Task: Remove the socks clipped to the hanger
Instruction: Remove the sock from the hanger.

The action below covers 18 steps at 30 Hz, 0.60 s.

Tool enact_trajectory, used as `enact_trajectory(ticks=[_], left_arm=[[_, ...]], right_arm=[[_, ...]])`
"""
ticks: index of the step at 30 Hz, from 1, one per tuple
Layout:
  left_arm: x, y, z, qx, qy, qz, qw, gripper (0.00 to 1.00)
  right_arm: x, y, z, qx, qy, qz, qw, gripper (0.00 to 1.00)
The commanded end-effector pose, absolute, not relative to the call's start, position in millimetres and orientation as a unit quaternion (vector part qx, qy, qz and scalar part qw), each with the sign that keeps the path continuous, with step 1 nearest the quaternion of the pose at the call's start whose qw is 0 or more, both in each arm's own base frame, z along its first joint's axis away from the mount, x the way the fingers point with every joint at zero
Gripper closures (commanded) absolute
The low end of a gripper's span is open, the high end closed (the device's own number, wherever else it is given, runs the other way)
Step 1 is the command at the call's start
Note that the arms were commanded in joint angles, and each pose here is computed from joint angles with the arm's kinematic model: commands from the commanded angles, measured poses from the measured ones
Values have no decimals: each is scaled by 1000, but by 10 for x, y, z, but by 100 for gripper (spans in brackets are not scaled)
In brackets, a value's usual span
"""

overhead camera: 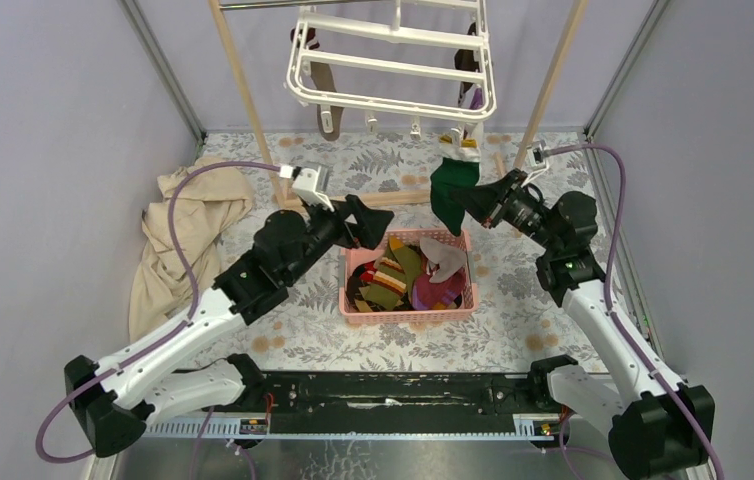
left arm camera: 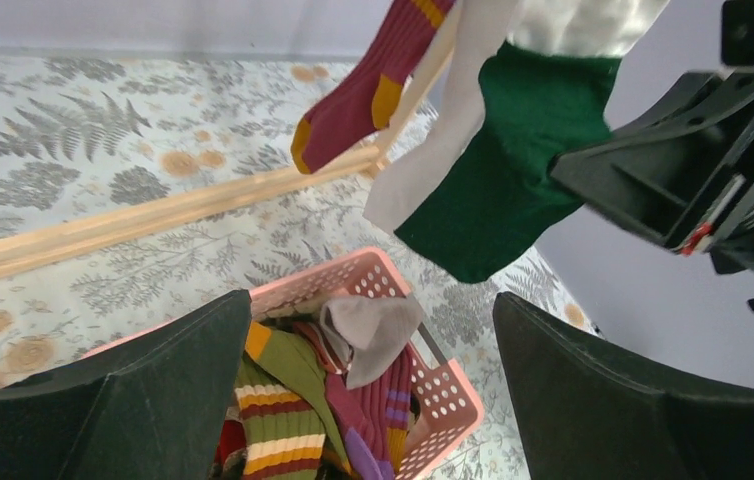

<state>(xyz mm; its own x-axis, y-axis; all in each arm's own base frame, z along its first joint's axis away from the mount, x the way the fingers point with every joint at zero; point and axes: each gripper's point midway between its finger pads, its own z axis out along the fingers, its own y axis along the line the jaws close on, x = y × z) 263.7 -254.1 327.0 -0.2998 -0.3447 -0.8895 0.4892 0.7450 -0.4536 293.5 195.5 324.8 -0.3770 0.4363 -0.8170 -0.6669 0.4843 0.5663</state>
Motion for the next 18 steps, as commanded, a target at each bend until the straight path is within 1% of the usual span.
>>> enact_trajectory(ticks=[1,9,18], left_arm=[[2591,-2791,3359,80,691,-411,589,1],[2428,-2945,3448,110,638,-478,594,1],[2276,-3106,3671,139,576,-544,595,1]], right_arm=[[2720,2012,3535,-83,640,554,527,97],[2434,2064,3716,-85,615,611,491,98],[2216,2135,3921,-102,594,647,467,99]])
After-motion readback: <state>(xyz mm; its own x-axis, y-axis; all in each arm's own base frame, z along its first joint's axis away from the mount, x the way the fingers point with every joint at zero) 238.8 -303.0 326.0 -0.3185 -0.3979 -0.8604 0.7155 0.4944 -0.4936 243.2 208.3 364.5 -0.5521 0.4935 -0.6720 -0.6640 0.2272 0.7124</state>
